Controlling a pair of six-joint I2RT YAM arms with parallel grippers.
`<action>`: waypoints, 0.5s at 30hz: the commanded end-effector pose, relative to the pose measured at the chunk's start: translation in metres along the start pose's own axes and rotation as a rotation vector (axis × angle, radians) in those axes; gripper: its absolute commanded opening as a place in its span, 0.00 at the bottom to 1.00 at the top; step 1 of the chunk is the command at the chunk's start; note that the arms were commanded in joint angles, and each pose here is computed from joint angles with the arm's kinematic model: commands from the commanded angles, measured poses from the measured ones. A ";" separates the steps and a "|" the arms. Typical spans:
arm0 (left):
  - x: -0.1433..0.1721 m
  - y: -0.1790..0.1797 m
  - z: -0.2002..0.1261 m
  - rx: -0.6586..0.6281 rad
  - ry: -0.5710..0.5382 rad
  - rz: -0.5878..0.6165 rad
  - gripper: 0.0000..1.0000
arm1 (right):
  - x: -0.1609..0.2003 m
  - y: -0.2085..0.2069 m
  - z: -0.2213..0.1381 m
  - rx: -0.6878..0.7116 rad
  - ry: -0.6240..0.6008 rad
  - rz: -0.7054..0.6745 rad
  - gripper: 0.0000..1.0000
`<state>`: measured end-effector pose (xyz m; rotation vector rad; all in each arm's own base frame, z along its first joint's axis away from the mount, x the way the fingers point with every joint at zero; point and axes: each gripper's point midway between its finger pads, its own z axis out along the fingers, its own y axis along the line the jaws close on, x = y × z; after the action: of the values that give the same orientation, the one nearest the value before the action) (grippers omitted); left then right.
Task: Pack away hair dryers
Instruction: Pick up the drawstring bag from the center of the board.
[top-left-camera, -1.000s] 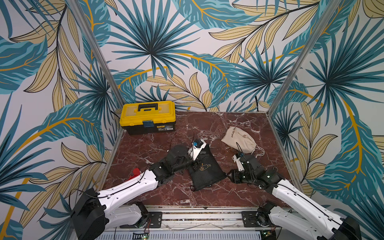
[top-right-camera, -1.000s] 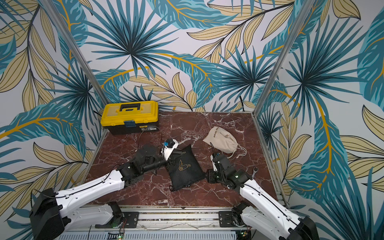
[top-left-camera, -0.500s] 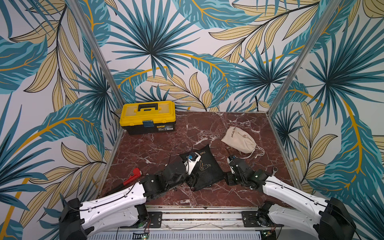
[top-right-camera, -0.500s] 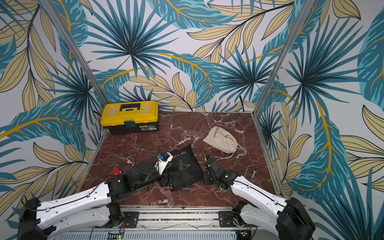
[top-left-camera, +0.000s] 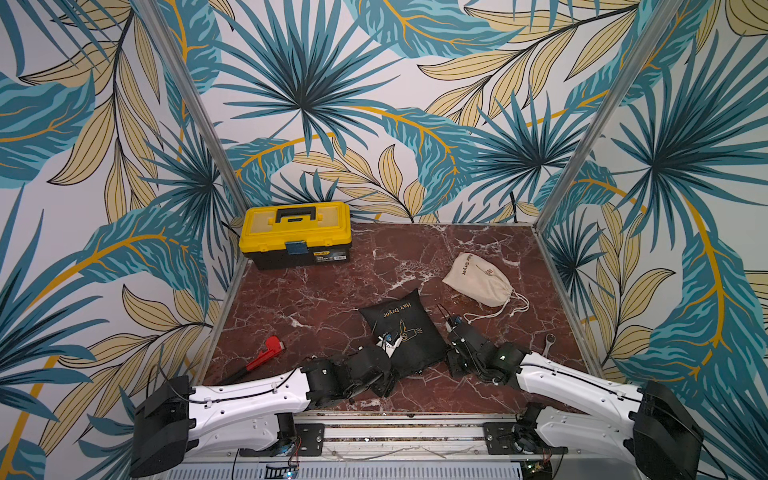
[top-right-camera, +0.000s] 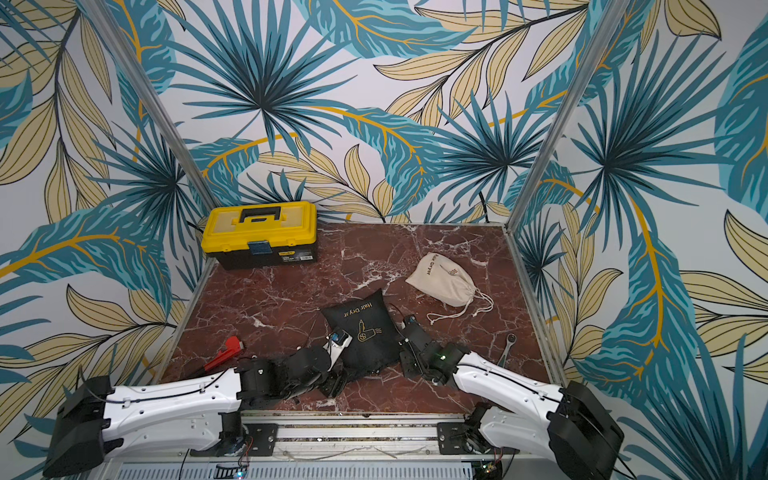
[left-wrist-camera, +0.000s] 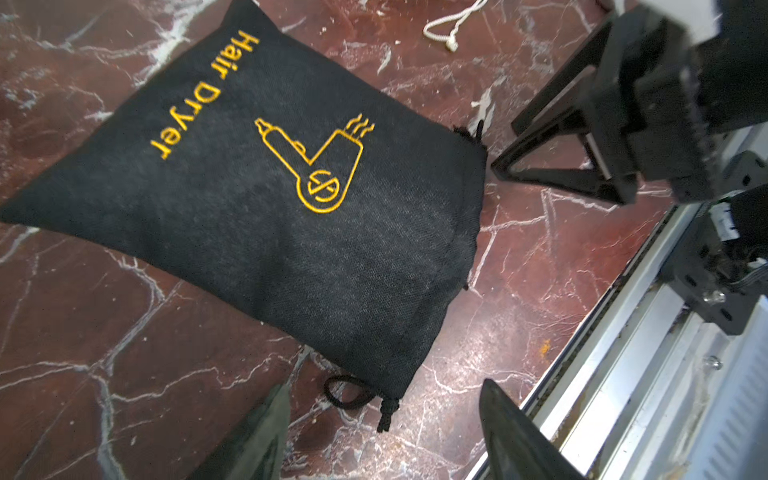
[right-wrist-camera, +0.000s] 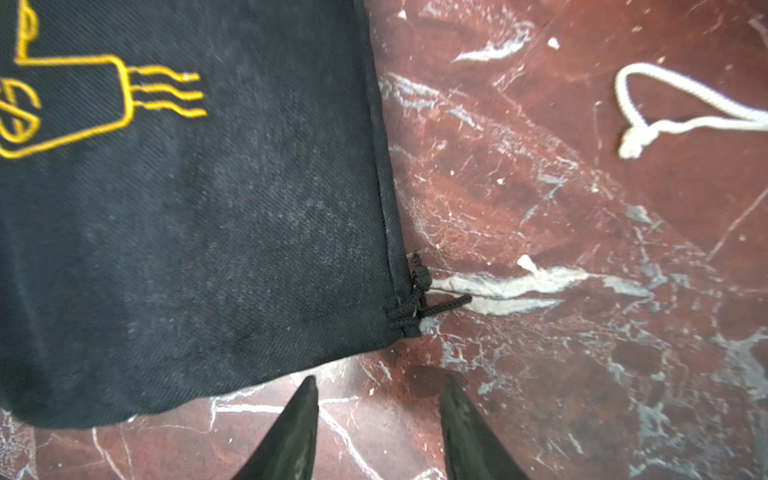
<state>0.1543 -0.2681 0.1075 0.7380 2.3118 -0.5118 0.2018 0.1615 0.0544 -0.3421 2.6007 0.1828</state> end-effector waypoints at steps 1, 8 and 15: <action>-0.017 -0.009 -0.008 0.020 -0.040 -0.032 0.73 | 0.009 0.003 0.008 0.033 0.034 -0.037 0.47; -0.001 -0.009 -0.005 0.019 -0.014 -0.050 0.73 | -0.004 0.012 0.015 0.078 0.013 -0.071 0.48; 0.010 -0.018 0.002 0.017 0.014 -0.046 0.73 | -0.020 0.005 0.008 0.154 -0.067 -0.090 0.60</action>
<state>0.1370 -0.2764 0.1016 0.7322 2.3465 -0.5478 0.2119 0.1740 0.0468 -0.4158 2.5691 0.0063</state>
